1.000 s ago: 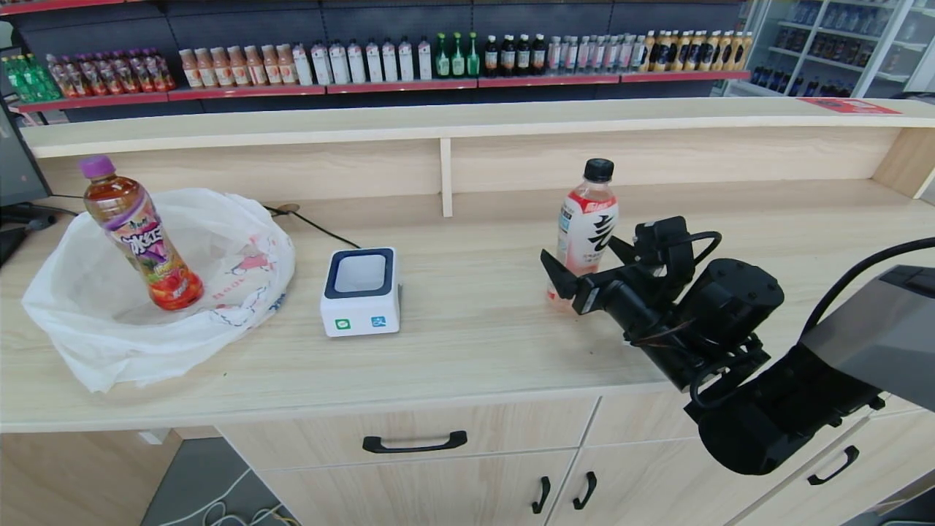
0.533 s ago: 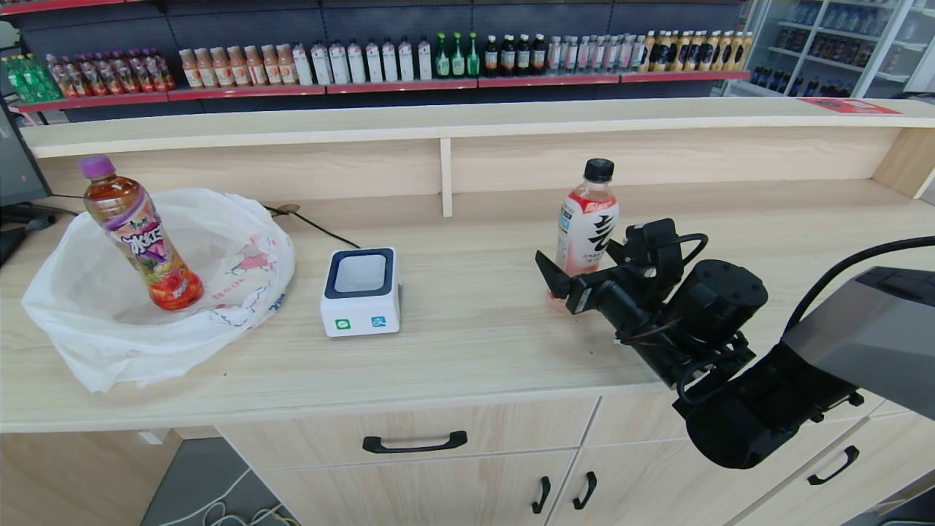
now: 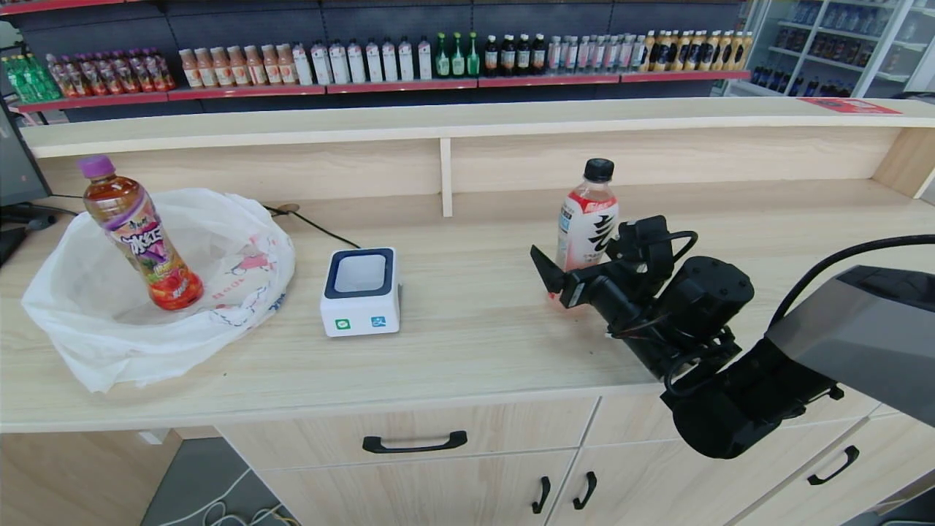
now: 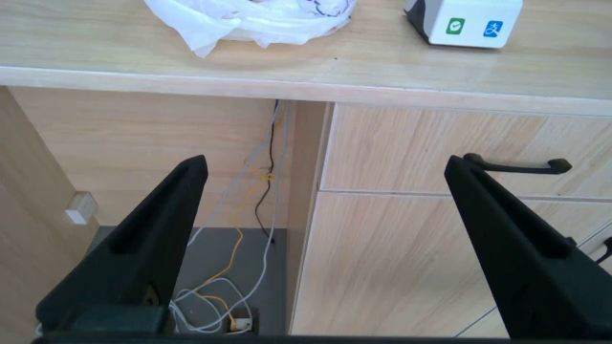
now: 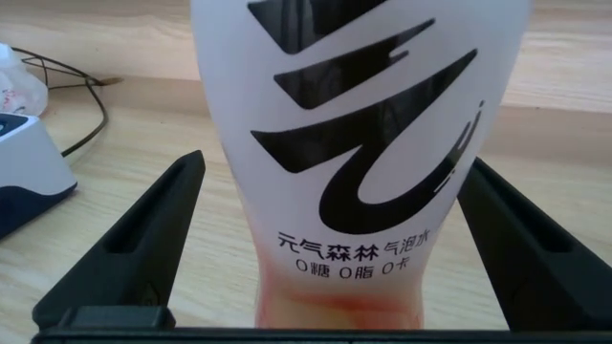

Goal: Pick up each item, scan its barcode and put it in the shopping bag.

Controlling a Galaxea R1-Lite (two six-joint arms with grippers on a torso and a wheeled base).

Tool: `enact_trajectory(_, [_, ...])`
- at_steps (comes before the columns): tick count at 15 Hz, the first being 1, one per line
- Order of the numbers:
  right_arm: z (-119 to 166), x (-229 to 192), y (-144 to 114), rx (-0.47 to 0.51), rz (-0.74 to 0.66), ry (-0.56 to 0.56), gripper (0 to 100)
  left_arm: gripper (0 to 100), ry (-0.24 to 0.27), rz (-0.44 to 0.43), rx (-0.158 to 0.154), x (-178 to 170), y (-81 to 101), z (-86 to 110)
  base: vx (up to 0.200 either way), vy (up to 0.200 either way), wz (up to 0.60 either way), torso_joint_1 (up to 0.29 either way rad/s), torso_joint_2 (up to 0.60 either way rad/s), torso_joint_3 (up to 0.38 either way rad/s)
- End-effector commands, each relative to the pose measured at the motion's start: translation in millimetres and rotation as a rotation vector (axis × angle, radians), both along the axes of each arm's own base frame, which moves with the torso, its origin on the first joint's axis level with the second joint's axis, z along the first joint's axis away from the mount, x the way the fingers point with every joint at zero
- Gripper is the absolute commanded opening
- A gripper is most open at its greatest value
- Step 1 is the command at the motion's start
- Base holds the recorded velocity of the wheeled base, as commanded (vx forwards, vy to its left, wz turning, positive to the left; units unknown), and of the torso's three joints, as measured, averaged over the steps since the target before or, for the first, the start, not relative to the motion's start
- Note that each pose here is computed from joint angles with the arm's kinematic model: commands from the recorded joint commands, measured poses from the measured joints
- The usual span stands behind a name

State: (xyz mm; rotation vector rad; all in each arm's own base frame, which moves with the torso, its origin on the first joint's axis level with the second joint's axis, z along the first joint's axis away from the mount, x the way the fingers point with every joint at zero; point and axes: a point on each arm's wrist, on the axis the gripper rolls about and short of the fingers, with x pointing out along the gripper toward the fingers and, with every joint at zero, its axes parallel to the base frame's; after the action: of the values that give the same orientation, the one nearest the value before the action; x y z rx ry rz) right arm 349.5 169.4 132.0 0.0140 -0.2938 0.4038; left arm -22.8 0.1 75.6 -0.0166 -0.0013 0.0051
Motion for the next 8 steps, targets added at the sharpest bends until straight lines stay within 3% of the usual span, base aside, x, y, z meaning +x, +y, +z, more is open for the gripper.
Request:
enact_trajectory(1, [-1.8,2.0,3.9,0.001,0.008,-0.003,100,100,0.0,0.003,0.0,0.0,0.0,0.0,0.0,0.0,0.0,0.0,0.0,0.0])
enact_trajectory(8, [-4.3,4.9,4.5,0.002,-0.001,0.0,100,100,0.0,0.001,0.0,0.0,0.0,0.0,0.0,0.0,0.0,0.0,0.0,0.0])
